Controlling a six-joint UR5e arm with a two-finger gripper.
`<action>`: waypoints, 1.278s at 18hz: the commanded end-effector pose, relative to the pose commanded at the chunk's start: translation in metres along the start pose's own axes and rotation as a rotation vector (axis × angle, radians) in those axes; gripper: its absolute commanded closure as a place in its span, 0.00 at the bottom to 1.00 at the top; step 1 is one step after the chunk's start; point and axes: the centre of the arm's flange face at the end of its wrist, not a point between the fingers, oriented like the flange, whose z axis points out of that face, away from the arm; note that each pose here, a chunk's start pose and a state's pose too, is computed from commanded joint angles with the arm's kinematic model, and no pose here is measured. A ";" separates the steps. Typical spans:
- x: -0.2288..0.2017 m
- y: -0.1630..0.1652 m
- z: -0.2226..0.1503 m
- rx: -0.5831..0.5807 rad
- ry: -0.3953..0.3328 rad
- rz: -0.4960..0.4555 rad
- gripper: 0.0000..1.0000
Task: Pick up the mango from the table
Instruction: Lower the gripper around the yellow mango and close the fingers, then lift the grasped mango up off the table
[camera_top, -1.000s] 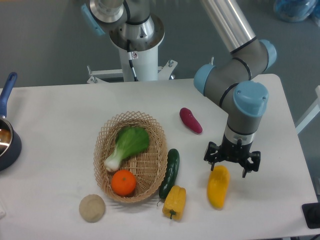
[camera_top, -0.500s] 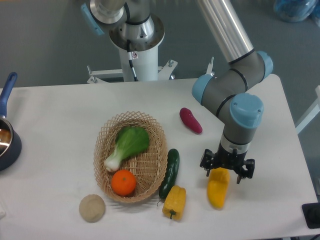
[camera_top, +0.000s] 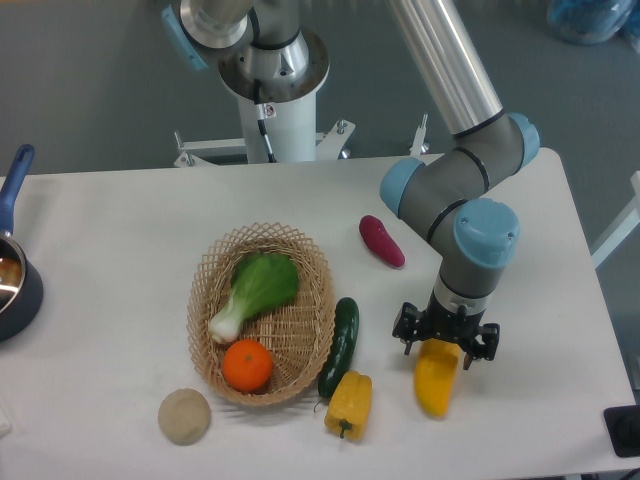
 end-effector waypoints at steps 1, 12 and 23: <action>-0.001 0.000 0.001 0.000 0.000 0.000 0.00; 0.002 -0.005 0.011 0.014 -0.025 0.017 0.14; -0.003 -0.025 -0.075 0.129 -0.110 0.061 0.61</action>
